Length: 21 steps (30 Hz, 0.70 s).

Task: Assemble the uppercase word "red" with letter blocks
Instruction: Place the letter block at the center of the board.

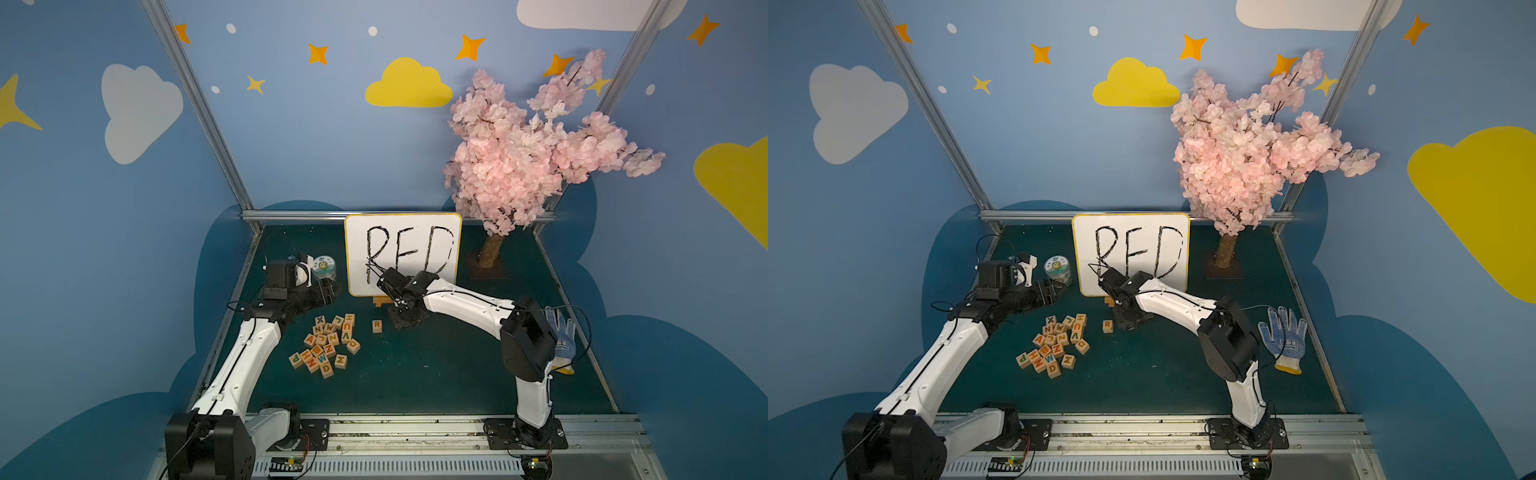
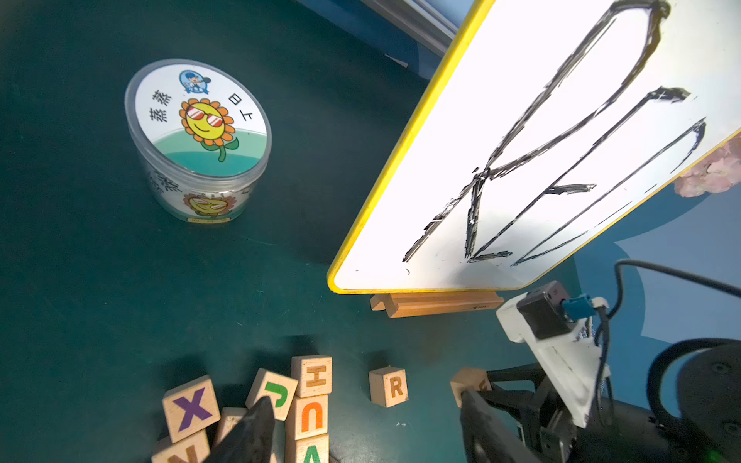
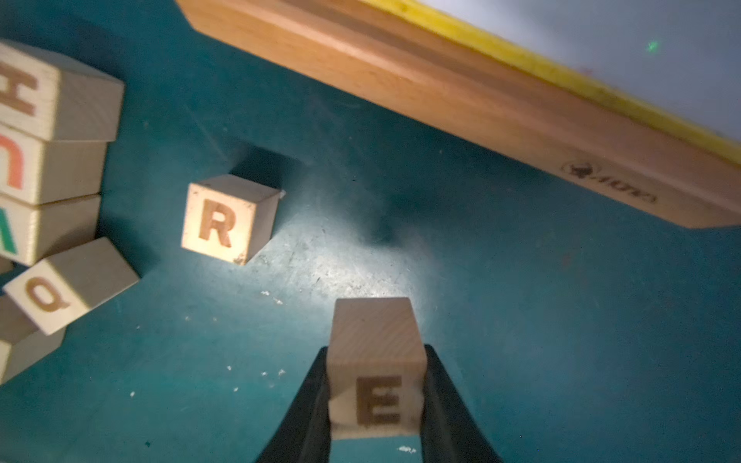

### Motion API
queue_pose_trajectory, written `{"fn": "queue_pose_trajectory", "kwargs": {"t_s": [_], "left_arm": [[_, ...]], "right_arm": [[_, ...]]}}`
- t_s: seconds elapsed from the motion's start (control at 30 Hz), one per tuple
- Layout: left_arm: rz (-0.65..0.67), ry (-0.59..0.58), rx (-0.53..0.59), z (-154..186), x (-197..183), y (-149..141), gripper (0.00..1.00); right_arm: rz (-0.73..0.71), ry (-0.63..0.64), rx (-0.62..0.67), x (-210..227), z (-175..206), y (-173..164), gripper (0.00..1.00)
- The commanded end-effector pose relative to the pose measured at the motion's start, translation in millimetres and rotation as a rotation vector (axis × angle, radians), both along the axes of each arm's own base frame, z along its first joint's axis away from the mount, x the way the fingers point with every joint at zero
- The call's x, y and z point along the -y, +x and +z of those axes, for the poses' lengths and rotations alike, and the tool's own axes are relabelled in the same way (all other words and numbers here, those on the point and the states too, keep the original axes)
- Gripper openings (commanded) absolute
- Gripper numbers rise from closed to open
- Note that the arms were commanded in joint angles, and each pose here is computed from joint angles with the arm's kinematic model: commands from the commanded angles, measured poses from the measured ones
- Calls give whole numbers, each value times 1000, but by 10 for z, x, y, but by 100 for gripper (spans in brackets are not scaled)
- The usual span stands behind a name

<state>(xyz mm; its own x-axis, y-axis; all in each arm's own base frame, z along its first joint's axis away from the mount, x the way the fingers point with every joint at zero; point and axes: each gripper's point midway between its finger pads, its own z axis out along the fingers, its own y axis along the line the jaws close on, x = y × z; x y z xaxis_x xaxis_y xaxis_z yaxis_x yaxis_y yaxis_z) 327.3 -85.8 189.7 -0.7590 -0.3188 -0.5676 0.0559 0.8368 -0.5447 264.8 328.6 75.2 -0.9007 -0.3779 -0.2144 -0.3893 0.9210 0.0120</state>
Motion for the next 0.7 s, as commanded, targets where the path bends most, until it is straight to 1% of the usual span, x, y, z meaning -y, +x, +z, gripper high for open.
{"fn": "queue_pose_trajectory", "kwargs": {"t_s": [0.0,0.17,0.43,0.67], "left_arm": [[-24,-27,-25,-88,78,-13,72],[-51,-40,-57,-168,185,-14,71],[-66,-10,-47,-162,227,-41,71],[-64,-1,-33,-127,217,-47,71]], "right_arm": [[-124,-26,-35,93,-113,16,21],[-171,-32,-67,46,-188,49,21],[-235,-33,-61,41,-233,163,23],[-255,-42,-89,30,-357,210,25]]}}
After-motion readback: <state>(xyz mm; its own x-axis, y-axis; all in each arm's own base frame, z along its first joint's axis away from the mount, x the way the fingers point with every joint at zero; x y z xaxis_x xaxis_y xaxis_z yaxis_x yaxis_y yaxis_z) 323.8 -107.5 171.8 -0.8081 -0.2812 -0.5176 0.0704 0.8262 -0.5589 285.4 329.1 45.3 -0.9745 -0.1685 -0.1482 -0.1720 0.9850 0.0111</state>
